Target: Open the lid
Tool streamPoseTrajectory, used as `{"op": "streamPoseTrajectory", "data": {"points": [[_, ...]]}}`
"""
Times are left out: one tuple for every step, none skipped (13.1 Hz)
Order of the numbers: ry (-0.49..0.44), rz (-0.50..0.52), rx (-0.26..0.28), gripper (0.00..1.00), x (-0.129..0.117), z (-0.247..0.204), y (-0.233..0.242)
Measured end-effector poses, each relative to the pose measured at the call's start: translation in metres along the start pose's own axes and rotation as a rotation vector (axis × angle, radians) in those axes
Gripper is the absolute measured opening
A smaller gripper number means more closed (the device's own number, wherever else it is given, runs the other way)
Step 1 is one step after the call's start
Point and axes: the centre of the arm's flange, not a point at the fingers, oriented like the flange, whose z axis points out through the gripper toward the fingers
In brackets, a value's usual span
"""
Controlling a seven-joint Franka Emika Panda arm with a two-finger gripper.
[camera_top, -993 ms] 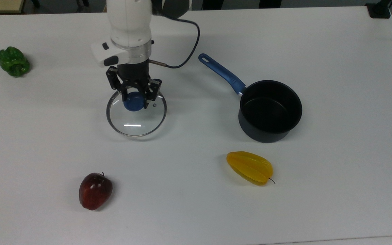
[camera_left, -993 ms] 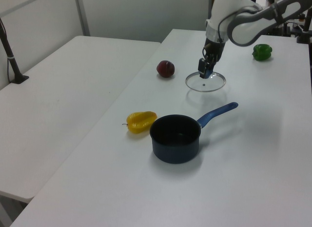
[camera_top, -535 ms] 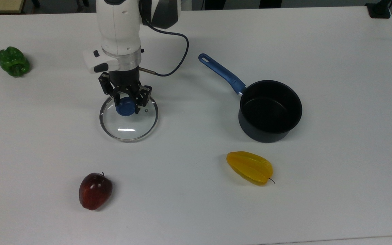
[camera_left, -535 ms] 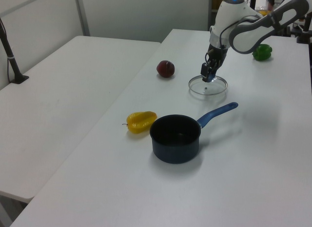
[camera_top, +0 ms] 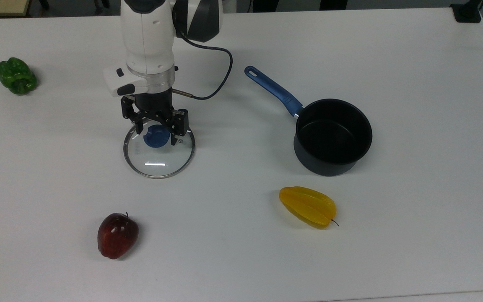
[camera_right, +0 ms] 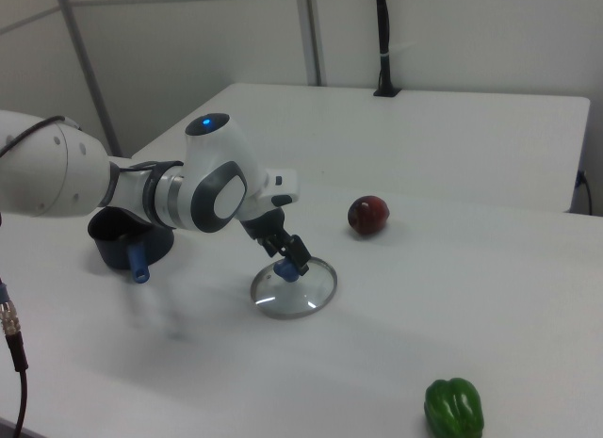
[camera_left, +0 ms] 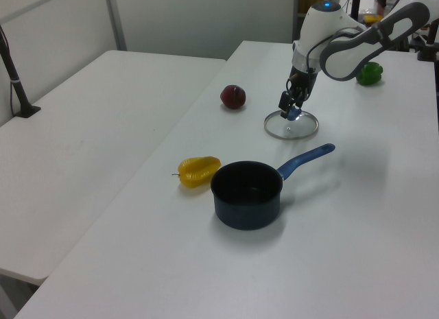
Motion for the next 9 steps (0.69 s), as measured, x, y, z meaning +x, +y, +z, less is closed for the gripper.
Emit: {"op": "streamPoseTrajectory", "data": {"points": [[0.007, -0.001, 0.001, 0.99, 0.002, -0.003, -0.001], [0.016, -0.002, 0.003, 1.0, 0.005, -0.007, -0.001], [0.027, -0.007, 0.005, 1.0, 0.008, -0.013, -0.002], [0.039, -0.018, 0.007, 1.0, 0.012, -0.021, -0.003], [0.042, -0.031, 0.007, 1.0, 0.014, -0.031, -0.004], [0.03, -0.049, 0.001, 1.0, 0.018, -0.051, -0.007], [0.013, -0.071, -0.005, 1.0, 0.019, -0.067, -0.012], [-0.014, -0.093, -0.012, 1.0, 0.02, -0.086, -0.021], [-0.047, -0.115, -0.021, 1.0, 0.018, -0.108, -0.032]]}}
